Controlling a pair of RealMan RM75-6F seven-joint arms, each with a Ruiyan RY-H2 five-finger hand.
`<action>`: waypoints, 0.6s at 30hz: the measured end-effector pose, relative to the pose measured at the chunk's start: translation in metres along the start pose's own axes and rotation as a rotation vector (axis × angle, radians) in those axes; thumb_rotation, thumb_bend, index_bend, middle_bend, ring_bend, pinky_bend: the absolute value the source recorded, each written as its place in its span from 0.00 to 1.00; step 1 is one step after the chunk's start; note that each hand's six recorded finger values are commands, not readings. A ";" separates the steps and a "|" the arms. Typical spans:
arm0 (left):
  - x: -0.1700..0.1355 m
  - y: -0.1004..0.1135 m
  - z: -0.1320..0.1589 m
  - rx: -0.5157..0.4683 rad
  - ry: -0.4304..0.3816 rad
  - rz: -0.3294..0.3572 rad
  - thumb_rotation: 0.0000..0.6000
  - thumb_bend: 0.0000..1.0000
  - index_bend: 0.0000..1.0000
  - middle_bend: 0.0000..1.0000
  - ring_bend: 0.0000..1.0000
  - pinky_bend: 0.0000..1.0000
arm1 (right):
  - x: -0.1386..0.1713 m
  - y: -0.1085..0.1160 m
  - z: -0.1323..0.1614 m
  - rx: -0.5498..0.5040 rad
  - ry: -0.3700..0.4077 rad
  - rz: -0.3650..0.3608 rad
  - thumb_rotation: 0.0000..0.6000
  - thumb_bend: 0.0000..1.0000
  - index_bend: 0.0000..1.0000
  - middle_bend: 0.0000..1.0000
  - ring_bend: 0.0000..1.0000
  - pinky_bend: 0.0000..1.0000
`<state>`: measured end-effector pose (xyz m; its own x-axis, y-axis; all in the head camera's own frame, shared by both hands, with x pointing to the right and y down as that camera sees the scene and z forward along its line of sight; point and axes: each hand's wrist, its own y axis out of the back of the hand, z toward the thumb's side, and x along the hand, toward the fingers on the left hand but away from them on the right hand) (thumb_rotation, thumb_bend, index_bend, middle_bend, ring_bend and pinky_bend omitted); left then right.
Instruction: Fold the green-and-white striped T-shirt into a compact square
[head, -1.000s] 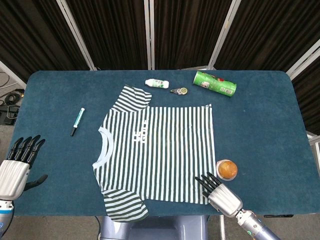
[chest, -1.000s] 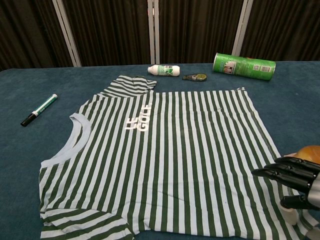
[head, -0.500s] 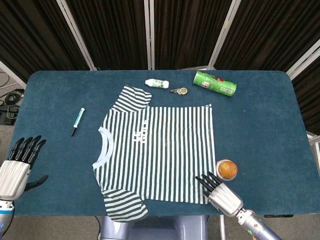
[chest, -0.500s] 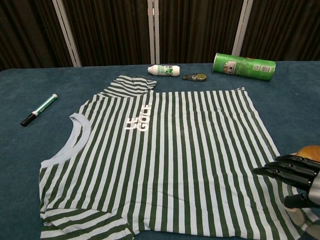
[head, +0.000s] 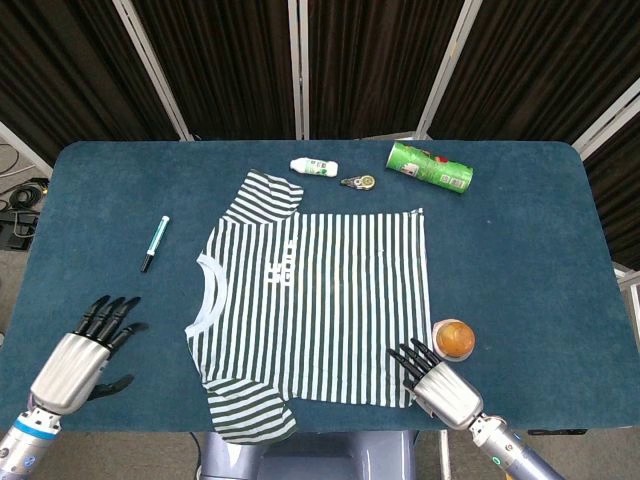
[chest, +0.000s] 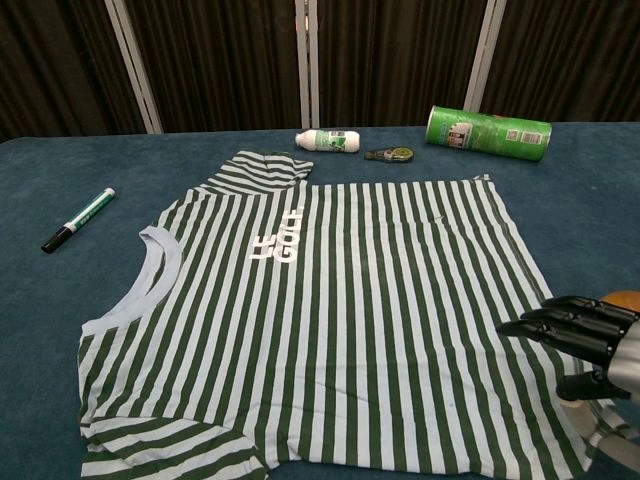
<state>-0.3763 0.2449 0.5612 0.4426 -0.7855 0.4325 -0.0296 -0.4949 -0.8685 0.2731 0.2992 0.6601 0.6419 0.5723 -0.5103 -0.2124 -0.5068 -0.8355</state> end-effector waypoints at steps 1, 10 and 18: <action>0.002 -0.003 0.004 0.007 -0.038 -0.007 1.00 0.00 0.46 0.00 0.00 0.00 | 0.000 0.000 -0.001 0.001 -0.002 0.000 1.00 0.44 0.70 0.04 0.00 0.00; 0.013 -0.053 0.018 0.076 -0.308 -0.092 1.00 0.16 0.51 0.00 0.00 0.00 | -0.001 -0.001 -0.001 -0.003 -0.012 0.007 1.00 0.44 0.70 0.05 0.00 0.00; 0.020 -0.096 0.030 0.090 -0.431 -0.161 1.00 0.24 0.53 0.00 0.00 0.00 | -0.002 0.000 -0.002 0.003 -0.014 0.009 1.00 0.44 0.71 0.05 0.00 0.00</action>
<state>-0.3380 0.2873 0.6460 0.7680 -0.4657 0.4398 0.1392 -0.5489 -0.8242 0.2731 0.2973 0.6616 0.6299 0.5765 -0.5205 -0.2205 -0.5099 -0.8315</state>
